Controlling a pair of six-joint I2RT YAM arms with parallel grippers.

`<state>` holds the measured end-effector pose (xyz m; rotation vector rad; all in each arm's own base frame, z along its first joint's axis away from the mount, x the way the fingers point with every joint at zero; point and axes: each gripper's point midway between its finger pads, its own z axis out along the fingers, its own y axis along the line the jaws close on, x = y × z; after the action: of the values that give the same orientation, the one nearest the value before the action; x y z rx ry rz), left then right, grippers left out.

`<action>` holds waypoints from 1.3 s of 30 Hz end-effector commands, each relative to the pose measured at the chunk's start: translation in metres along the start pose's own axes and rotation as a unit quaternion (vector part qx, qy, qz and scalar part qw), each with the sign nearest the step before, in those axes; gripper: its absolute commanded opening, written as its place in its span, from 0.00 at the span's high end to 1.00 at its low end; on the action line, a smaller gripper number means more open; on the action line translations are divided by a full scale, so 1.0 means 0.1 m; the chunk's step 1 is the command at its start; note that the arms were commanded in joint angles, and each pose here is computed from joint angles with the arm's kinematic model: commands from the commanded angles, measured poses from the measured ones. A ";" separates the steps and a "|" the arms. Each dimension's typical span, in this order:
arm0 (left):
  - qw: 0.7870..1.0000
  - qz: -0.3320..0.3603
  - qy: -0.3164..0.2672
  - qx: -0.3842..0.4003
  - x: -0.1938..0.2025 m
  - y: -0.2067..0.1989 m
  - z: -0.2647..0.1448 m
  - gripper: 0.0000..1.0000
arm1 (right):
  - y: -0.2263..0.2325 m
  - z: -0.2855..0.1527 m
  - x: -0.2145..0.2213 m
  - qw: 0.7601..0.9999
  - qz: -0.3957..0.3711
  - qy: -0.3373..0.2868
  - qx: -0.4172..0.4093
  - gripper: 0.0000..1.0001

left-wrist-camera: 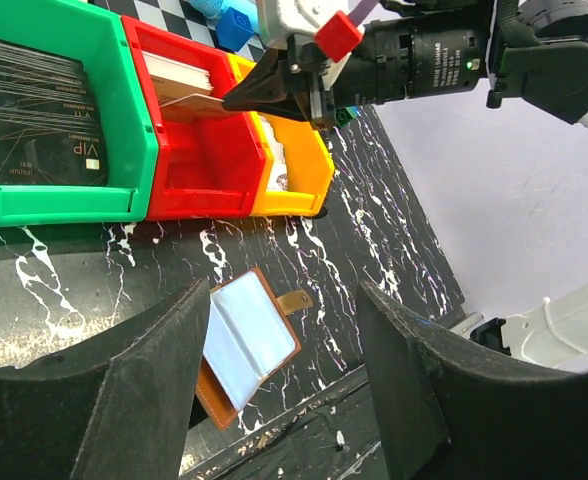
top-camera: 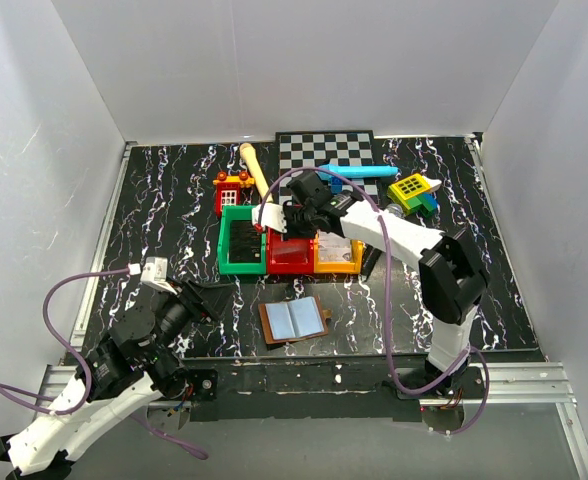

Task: Take the credit cards out of the card holder
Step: Place the credit card in the storage box.

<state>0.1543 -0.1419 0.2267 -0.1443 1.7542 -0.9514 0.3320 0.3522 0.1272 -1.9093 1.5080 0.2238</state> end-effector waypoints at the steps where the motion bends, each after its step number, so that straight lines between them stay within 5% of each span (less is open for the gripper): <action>1: 1.000 0.004 0.003 -0.022 0.05 0.11 0.02 0.40 | -0.08 0.03 -0.03 1.000 -0.008 0.016 0.008 0.99; 39: 0.999 0.012 0.024 -0.035 0.18 0.16 0.12 0.39 | -0.03 0.47 0.15 0.998 0.013 0.051 -0.023 0.99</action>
<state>0.1590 -0.1471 0.2060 -0.1408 1.8216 -0.9067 0.3489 0.3618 0.0810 -1.9772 1.6046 0.1607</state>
